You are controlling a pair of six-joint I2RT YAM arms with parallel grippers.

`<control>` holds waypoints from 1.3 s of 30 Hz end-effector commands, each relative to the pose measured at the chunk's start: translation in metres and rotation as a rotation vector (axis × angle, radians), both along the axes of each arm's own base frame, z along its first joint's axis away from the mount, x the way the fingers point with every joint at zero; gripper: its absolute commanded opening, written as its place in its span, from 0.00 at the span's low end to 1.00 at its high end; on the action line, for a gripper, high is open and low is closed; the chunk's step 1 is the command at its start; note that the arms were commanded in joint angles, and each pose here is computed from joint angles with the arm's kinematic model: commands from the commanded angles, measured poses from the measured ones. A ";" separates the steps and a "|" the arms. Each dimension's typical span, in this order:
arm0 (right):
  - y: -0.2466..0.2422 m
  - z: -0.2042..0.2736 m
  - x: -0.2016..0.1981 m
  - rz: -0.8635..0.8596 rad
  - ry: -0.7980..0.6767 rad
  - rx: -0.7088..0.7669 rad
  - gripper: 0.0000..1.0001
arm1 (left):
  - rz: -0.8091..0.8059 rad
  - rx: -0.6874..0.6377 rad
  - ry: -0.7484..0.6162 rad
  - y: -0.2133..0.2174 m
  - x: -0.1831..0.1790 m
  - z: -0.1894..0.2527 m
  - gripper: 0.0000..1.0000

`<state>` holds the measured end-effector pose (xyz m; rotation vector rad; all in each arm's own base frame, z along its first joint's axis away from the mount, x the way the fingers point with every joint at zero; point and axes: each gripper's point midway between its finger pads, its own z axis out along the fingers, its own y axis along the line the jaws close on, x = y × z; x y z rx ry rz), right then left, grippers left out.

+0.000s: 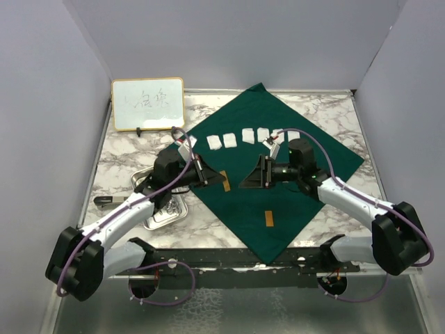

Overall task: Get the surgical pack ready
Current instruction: Place the medical item in the container.

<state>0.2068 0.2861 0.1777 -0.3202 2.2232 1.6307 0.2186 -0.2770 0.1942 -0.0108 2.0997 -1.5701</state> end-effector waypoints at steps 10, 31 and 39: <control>-0.033 -0.026 0.024 -0.130 -0.128 -0.301 0.49 | 0.444 1.068 0.214 0.188 0.008 -0.070 0.00; -0.041 -0.034 0.015 -0.120 -0.142 -0.325 0.49 | 0.543 1.409 0.410 0.275 0.056 -0.099 0.00; -0.044 -0.041 0.009 -0.112 -0.158 -0.328 0.49 | 0.568 1.560 0.469 0.296 0.064 -0.115 0.00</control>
